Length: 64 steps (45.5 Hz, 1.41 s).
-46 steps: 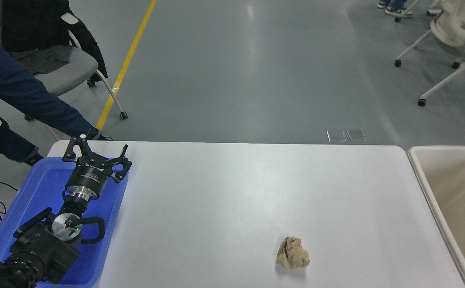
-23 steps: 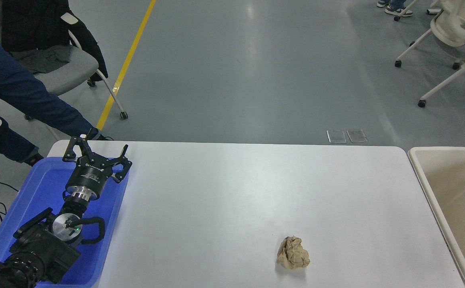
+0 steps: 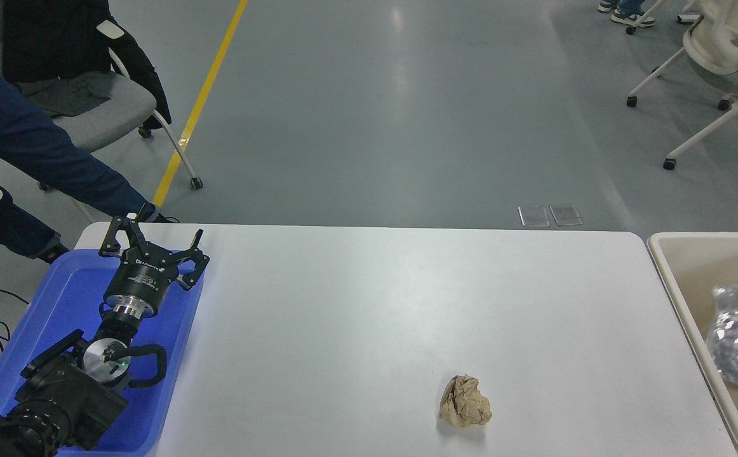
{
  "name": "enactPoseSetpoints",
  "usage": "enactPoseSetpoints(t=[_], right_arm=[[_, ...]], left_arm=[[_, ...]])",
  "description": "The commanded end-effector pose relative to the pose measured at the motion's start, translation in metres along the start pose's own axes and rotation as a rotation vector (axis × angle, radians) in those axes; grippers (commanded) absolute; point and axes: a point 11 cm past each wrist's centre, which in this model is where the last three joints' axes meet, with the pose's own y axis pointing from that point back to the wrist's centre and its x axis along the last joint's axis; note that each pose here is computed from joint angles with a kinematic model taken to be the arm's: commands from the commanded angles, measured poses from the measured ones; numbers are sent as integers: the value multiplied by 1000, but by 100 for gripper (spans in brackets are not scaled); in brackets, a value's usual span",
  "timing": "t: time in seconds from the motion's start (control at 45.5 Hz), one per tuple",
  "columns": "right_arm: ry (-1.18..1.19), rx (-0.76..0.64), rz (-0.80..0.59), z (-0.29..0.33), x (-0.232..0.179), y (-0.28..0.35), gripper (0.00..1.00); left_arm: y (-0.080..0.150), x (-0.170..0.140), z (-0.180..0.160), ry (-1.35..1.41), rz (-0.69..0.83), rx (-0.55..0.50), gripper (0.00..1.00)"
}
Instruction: Pick up foil plate and place in dustbin
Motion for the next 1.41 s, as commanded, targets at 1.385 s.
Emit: enactPoseSetpoints(t=[1.385], right_arm=[[554,548,-1041,-283,140,239,100]], left_arm=[[0,0,0,0,0,2,100]])
